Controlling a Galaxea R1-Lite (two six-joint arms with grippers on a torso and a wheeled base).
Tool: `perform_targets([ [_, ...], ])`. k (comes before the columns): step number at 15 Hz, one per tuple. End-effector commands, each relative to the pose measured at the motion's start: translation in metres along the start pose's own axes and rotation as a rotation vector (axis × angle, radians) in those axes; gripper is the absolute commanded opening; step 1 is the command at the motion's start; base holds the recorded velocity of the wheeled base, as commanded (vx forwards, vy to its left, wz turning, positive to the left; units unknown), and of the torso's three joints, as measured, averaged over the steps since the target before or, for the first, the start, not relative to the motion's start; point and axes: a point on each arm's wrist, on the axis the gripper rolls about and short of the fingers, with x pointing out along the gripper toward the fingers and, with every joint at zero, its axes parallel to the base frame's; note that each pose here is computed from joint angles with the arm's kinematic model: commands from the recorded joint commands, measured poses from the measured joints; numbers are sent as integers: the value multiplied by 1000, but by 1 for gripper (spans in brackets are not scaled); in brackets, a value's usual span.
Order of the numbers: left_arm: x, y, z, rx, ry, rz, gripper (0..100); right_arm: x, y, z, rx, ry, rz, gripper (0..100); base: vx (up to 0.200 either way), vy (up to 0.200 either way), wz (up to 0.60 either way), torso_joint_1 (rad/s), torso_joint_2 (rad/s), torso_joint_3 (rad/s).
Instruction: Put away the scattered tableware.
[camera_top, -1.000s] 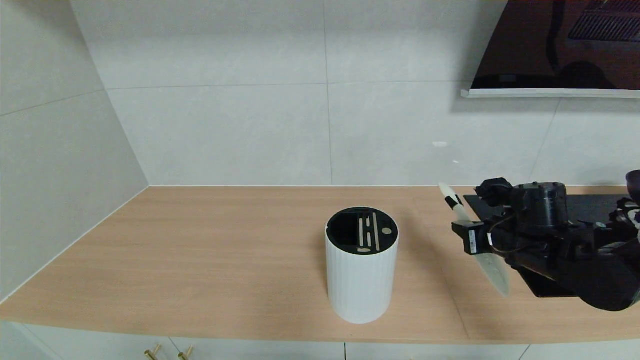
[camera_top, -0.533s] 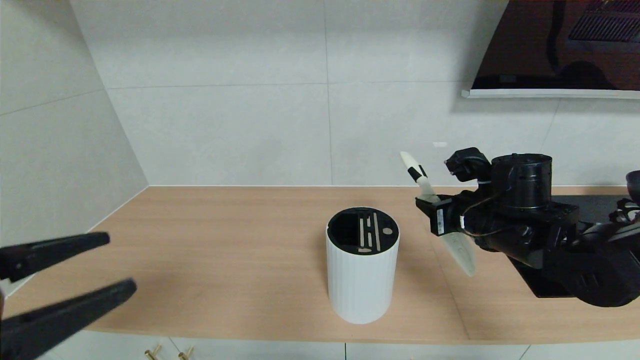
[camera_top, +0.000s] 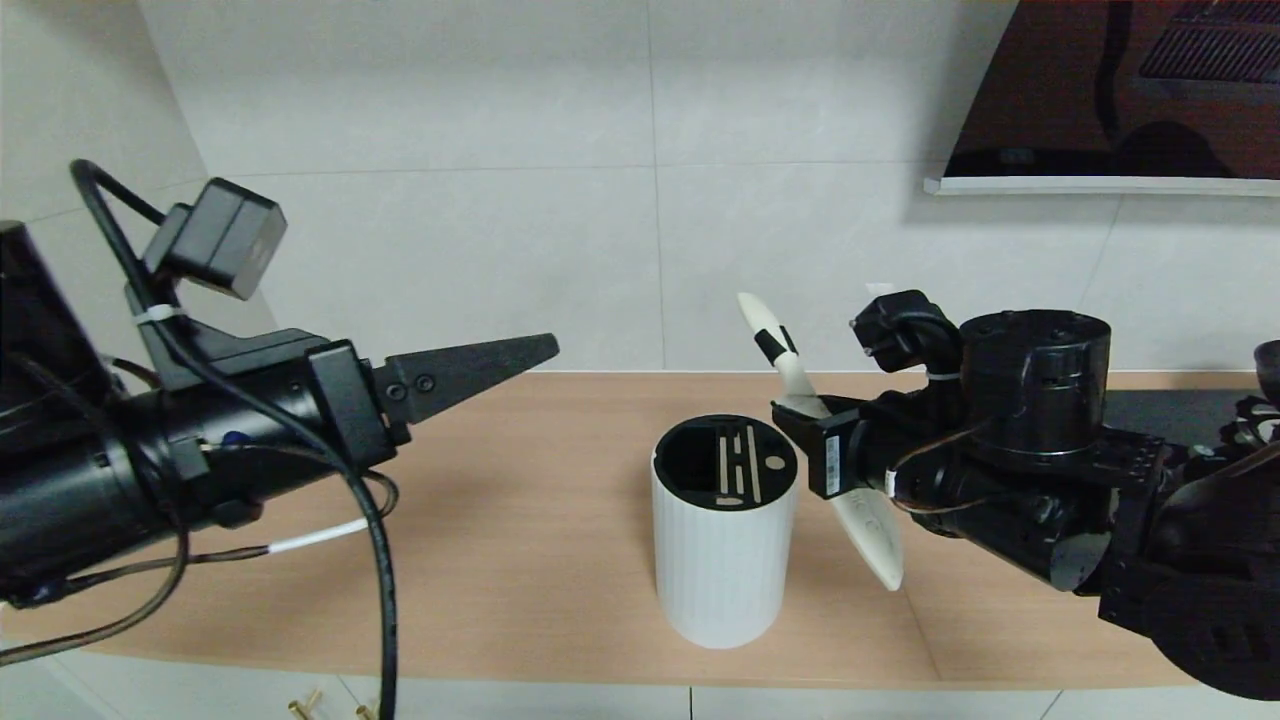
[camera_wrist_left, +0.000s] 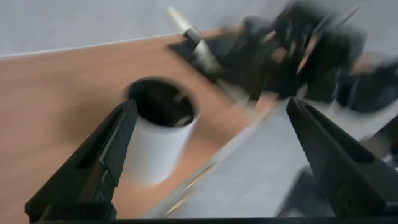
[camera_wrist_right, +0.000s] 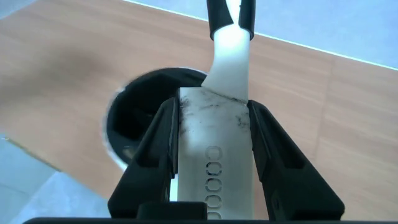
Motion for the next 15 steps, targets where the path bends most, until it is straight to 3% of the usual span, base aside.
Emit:
perform_targets([
  [1, 29, 13, -22, -111, 57, 8, 100, -8, 10, 5, 8, -21, 37, 0, 0, 0, 0, 0, 0, 0],
  [4, 42, 14, -33, -142, 64, 18, 100, -18, 19, 10, 25, -36, 69, 0, 0, 0, 0, 0, 0, 0],
  [12, 86, 11, -70, -135, 18, 51, 100, -29, 45, 1, 8, -14, 154, 0, 0, 0, 0, 0, 0, 0],
  [15, 88, 8, -71, -175, 1, 28, 100, -34, 54, -3, 2, -7, 188, 0, 0, 0, 0, 0, 0, 0],
])
